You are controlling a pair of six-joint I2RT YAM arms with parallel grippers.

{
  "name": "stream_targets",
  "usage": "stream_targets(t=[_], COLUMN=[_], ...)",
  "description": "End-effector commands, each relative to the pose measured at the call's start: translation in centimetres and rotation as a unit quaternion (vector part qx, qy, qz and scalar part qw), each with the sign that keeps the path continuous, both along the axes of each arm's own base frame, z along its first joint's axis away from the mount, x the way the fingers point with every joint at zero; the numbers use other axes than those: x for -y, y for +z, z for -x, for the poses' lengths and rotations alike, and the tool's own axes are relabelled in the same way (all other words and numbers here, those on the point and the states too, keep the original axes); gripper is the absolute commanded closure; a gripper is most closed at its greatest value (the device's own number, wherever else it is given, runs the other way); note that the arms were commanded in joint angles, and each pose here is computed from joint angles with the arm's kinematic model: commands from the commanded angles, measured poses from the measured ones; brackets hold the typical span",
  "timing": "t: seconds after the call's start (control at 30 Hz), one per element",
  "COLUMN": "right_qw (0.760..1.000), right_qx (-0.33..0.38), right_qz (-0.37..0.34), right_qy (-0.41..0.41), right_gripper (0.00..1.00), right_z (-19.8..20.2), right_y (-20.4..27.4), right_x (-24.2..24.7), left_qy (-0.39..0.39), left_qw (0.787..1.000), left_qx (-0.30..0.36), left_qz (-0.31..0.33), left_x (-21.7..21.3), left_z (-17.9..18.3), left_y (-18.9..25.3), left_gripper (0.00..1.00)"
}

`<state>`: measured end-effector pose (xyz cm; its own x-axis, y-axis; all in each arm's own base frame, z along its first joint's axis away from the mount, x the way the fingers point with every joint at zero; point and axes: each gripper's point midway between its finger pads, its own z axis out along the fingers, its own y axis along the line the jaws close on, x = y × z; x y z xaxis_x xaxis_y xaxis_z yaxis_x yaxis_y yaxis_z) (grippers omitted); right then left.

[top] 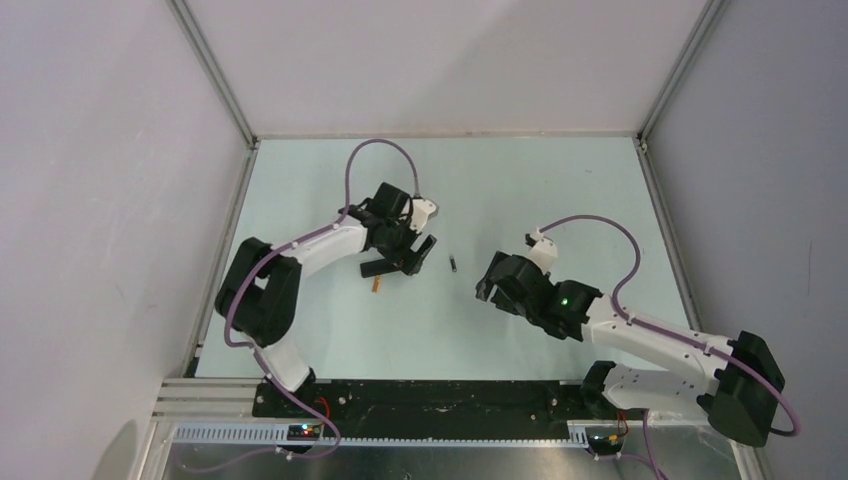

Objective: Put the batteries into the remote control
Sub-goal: Pick up the remote control from the center of the board.

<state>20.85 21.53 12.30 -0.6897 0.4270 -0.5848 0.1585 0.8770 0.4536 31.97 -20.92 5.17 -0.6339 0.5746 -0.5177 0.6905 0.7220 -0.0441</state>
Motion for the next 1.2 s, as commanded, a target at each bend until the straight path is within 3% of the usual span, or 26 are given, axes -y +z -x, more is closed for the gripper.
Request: stream_targets(t=[0.0,0.1,0.57,1.03,1.17], right_qw=[0.999,0.999,0.999,0.998,0.998], right_qx=[0.003,0.002,0.002,0.008,0.008], right_qz=[0.001,0.001,0.004,0.001,0.002], right_qy=[-0.032,-0.035,-0.045,-0.055,-0.056], right_gripper=[0.23,0.23,0.23,0.23,0.23], right_z=[0.0,0.1,0.7,1.0,1.2], right_y=[0.0,0.0,0.1,0.8,0.7], right_x=[1.6,1.9,3.0,4.0,4.2], left_qy=[-0.024,-0.026,-0.034,-0.043,-0.033], left_qw=[0.997,0.994,0.990,0.987,0.988], left_qx=[0.010,0.001,-0.045,-0.071,-0.066], left_qz=[-0.068,-0.103,-0.133,-0.139,-0.138], left_x=[-1.2,-1.4,-1.0,-0.3,0.1], left_z=[-1.4,-1.5,-1.4,-1.9,-2.7], left_y=[0.5,-0.5,-2.4,-3.6,-3.6], left_gripper=[0.04,0.04,0.11,0.41,0.54])
